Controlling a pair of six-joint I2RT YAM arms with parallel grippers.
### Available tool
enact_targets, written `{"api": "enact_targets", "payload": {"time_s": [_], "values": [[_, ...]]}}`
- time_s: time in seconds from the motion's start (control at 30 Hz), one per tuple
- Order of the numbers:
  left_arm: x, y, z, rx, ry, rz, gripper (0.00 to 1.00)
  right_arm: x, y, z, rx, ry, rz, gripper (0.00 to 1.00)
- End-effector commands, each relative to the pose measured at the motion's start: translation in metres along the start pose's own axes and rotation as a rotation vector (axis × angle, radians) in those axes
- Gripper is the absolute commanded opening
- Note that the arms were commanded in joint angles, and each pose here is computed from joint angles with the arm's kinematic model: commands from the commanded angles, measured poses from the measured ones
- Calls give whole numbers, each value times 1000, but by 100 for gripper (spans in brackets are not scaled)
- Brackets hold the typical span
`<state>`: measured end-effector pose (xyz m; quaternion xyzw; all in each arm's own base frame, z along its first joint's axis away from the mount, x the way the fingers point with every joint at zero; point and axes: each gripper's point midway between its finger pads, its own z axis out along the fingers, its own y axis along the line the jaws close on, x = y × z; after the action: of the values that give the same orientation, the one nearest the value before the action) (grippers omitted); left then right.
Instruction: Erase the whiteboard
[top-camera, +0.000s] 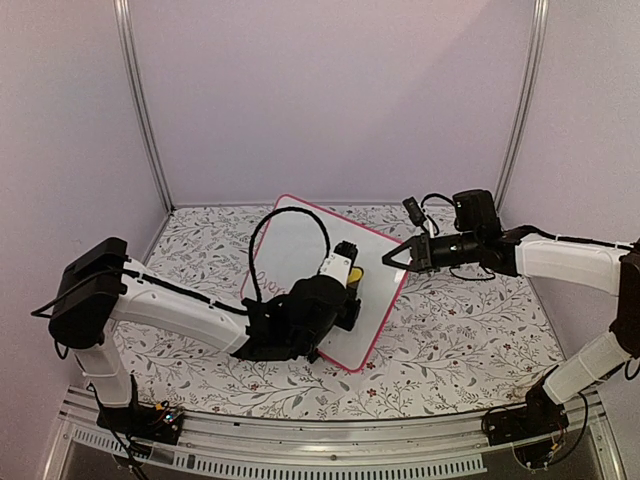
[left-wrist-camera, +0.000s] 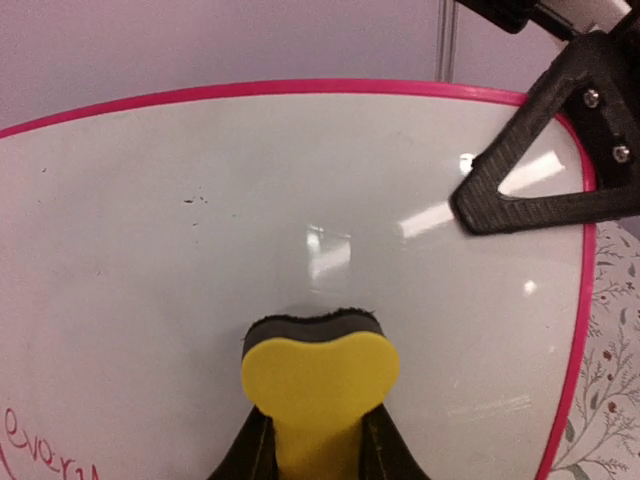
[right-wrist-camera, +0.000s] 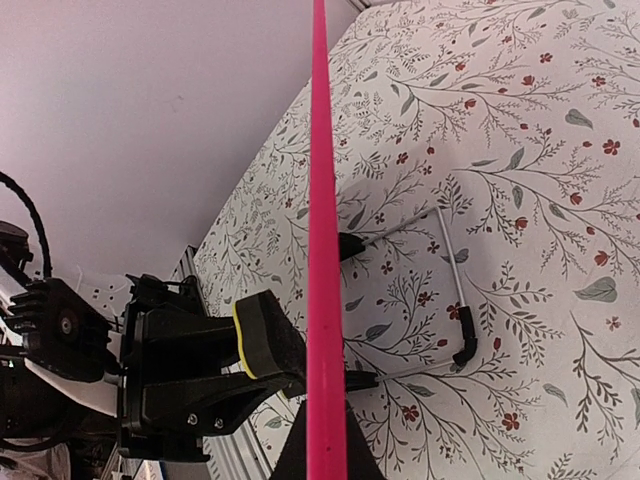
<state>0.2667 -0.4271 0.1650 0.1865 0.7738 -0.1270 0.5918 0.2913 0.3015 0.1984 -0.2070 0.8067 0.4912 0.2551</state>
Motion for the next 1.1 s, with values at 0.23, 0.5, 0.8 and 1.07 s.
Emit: {"api": "enact_targets", "payload": {"time_s": [0.23,0.5,0.8,1.07], "values": [[-35,89,-57,-227,-34,-161,0,24,15,-1,-51,88,36,0],[-18,157,-102,-345,77,-252,0,11,13,-5,-26,52,30,0],[-29,197,-127,-332,114,-331,0,1,3,-13,-7,16,52,0],[11,202,-122,-316,225,-332,0,-2,4,-14,-11,11,53,0]]}}
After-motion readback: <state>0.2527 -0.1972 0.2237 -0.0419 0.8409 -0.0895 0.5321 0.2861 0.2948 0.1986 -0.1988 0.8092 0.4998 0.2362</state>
